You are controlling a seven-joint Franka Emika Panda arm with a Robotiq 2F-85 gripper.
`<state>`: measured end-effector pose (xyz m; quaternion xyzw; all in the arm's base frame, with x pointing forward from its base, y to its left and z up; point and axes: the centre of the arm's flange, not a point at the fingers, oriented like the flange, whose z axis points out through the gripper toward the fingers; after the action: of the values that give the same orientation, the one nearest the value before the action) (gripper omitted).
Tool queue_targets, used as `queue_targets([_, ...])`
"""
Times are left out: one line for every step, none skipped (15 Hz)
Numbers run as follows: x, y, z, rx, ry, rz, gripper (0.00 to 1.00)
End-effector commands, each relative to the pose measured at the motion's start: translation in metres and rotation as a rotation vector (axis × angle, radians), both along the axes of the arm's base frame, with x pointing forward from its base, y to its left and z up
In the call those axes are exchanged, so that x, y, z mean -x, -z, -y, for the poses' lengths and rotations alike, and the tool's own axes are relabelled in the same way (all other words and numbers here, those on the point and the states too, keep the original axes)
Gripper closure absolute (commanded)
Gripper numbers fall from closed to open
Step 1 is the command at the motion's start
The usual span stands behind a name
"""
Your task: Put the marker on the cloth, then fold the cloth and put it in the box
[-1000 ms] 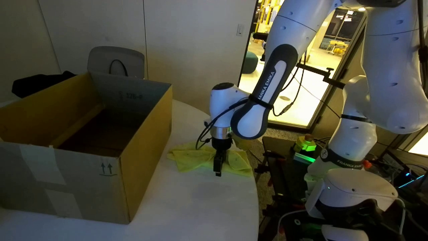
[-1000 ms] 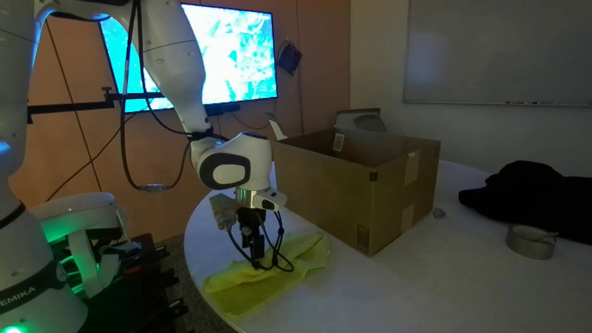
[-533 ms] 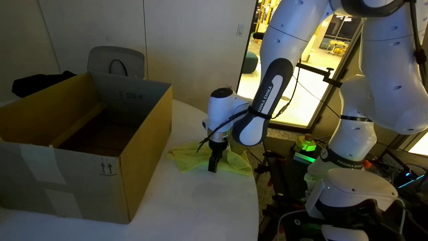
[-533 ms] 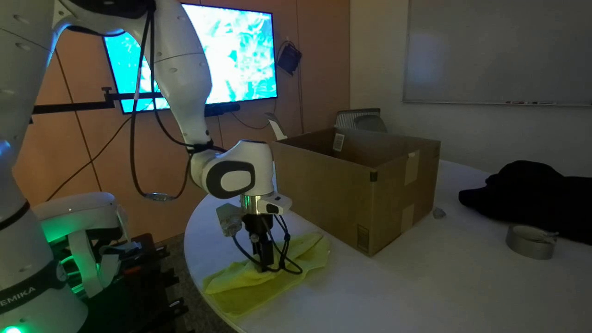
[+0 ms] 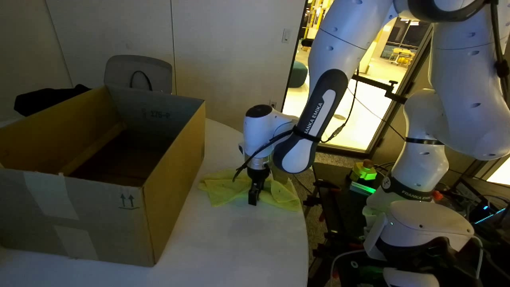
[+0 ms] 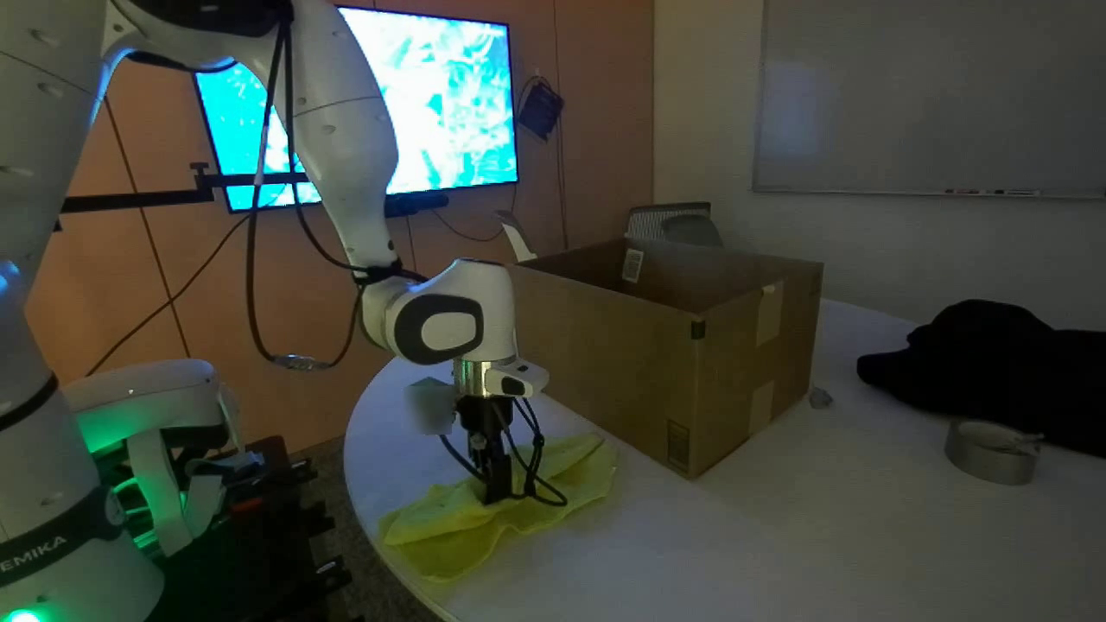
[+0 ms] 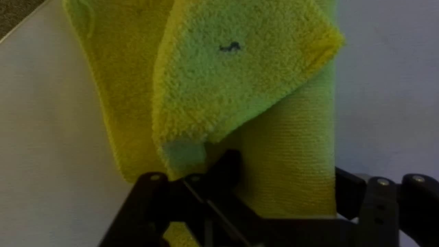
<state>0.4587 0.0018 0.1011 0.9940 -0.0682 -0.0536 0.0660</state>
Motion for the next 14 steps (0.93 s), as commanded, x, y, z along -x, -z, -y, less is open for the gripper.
queue_targets([-0.003, -0.008, 0.003, -0.002, -0.037, -0.036, 0.79])
queue_targets([-0.003, -0.012, 0.004, 0.003, -0.042, -0.041, 0.86])
queue_targets([-0.003, -0.016, 0.006, 0.003, -0.049, -0.046, 0.88])
queue_targets([-0.002, -0.021, 0.007, 0.003, -0.063, -0.052, 0.90])
queue_targets([-0.001, -0.028, 0.010, 0.007, -0.077, -0.065, 0.93])
queue_targets([-0.001, -0.033, 0.013, 0.007, -0.084, -0.073, 0.93])
queue_targets([-0.001, -0.042, 0.018, 0.009, -0.098, -0.082, 0.91])
queue_targets([-0.001, -0.053, 0.023, 0.012, -0.113, -0.094, 0.91])
queue_targets([-0.001, -0.063, 0.029, 0.015, -0.118, -0.097, 0.91])
queue_targets([-0.003, -0.077, 0.038, 0.026, -0.121, -0.089, 0.91])
queue_targets([-0.005, -0.092, 0.046, 0.030, -0.127, -0.089, 0.91])
queue_targets([-0.006, -0.109, 0.056, 0.037, -0.133, -0.079, 0.91])
queue_targets([-0.007, -0.129, 0.066, 0.054, -0.128, -0.052, 0.91])
queue_targets([-0.009, -0.148, 0.076, 0.066, -0.132, -0.033, 0.91])
